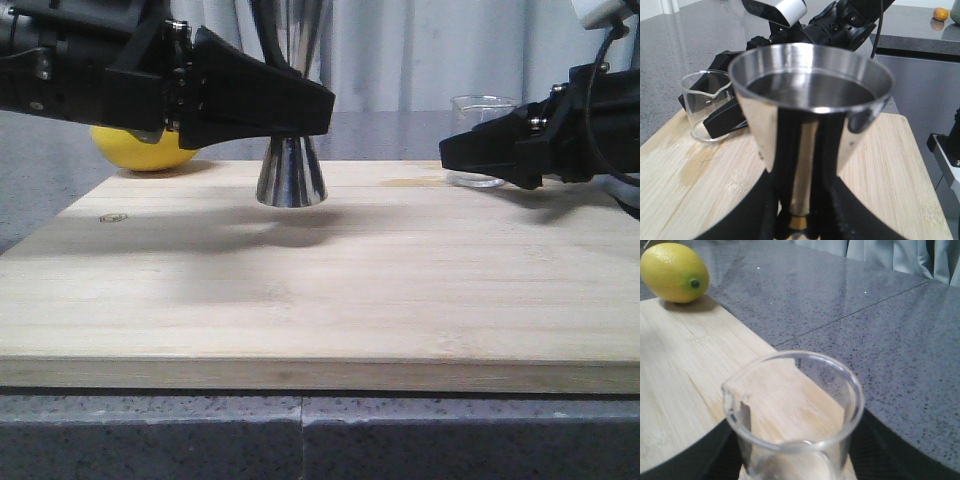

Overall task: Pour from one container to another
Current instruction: 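Lower the glass beaker onto the board with the right gripper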

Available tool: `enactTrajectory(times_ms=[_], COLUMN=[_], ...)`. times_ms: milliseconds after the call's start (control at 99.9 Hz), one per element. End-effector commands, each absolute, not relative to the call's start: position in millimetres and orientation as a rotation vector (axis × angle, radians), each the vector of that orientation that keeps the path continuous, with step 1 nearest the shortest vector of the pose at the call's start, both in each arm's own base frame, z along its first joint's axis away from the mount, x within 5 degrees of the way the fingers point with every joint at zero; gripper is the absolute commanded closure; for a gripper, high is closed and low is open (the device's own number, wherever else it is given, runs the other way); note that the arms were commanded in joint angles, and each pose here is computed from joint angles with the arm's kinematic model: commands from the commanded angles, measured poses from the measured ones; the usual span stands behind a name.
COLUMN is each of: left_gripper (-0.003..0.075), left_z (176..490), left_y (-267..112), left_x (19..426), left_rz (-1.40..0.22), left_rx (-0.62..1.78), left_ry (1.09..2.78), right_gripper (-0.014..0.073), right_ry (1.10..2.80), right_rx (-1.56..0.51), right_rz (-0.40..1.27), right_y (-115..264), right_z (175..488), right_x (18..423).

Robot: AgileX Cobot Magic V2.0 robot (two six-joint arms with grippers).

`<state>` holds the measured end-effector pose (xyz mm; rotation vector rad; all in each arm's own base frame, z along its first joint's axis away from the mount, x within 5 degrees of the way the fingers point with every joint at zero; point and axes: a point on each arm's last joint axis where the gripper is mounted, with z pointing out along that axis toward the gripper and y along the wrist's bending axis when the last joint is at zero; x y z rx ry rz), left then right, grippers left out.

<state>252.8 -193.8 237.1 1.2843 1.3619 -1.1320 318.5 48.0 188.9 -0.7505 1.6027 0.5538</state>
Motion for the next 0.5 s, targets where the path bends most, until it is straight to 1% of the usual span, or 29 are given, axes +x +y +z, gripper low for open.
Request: enactTrajectory(times_ms=[0, 110, 330, 490], left_gripper=[0.0739, 0.0739, 0.0739, 0.0739], left_z=[267.7, 267.7, 267.7, 267.6], left_y=[-195.8, -195.8, -195.8, -195.8], left_x=[246.6, 246.6, 246.6, 246.5], left_rz=[-1.204, -1.204, -1.204, -1.204], left_rx=[1.23, 1.23, 1.23, 1.232], left_ry=[1.216, 1.216, 1.216, 1.216], right_gripper=[0.0218, 0.0212, 0.0102, 0.0092], right_ry=[1.484, 1.473, 1.471, 1.469], right_rx=[-0.729, -0.729, -0.708, -0.708], right_rz=[0.554, 0.561, 0.558, 0.56], right_y=[47.0, 47.4, 46.6, 46.6], right_z=[211.8, 212.8, 213.8, 213.9], right_x=[319.7, 319.3, 320.3, 320.2])
